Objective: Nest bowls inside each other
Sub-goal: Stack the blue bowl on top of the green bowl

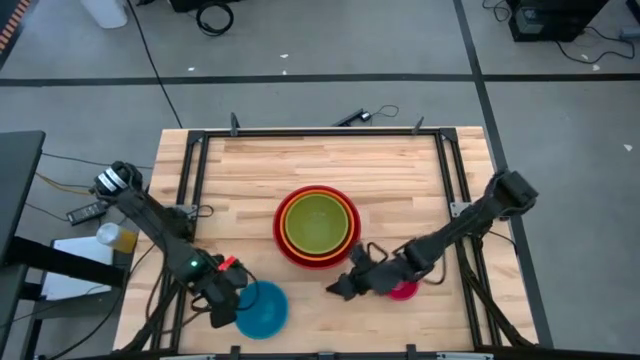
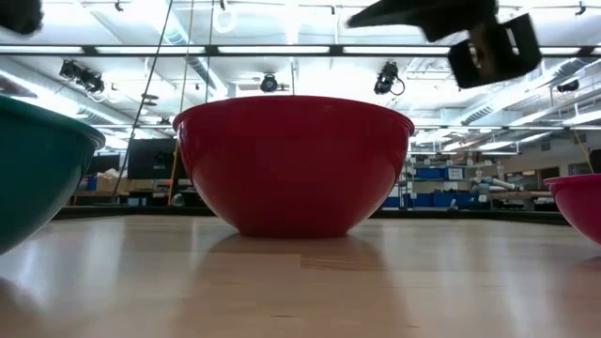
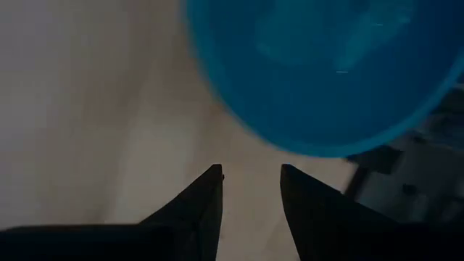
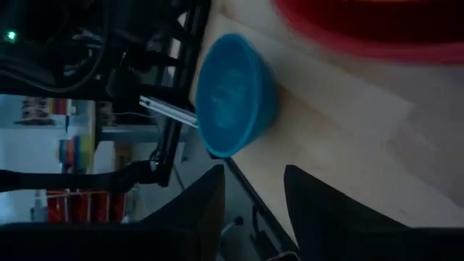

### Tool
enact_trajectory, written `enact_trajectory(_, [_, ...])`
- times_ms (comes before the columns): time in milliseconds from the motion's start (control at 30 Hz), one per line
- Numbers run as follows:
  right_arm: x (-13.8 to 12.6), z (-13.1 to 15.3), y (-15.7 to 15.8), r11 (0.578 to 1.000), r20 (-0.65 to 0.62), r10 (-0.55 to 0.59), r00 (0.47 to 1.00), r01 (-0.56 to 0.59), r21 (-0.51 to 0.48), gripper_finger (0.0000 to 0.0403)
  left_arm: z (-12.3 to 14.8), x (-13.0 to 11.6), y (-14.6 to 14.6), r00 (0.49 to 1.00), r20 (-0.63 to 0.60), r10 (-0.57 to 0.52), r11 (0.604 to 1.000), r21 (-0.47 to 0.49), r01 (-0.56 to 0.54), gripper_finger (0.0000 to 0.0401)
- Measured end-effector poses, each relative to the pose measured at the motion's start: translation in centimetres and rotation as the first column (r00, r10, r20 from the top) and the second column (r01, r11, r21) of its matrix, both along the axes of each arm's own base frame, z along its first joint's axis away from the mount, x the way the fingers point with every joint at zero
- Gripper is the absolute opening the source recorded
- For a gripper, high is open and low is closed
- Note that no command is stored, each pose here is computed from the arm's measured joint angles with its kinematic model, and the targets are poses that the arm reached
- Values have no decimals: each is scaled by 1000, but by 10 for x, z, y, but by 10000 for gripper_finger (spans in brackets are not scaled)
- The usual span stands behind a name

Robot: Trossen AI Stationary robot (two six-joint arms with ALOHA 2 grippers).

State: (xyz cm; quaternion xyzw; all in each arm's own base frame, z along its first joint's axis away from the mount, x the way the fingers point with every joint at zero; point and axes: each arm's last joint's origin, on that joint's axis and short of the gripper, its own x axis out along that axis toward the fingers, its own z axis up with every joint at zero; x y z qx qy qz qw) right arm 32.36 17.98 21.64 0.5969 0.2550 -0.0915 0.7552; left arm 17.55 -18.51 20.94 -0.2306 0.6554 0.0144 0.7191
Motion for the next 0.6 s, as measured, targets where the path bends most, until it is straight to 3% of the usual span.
enact_trajectory(67, [14, -2, 9, 1000, -11, 8, 1000, -8, -10, 149, -14, 0, -3, 1000, 16, 1, 997, -71, 0, 141])
enact_trajectory(200, [36, -3, 22, 998, -78, 34, 996, -39, -55, 146, -27, 2, -2, 998, 44, 37, 992, -120, -32, 141])
enact_trajectory(400, [61, -18, 33, 990, -135, 51, 990, -68, -122, 151, -22, 18, 3, 981, 175, 82, 992, -112, -63, 141])
enact_trajectory(600, [69, -42, 31, 994, -213, 16, 977, -38, -98, 194, -20, 29, 10, 965, 241, 108, 990, -118, -81, 141])
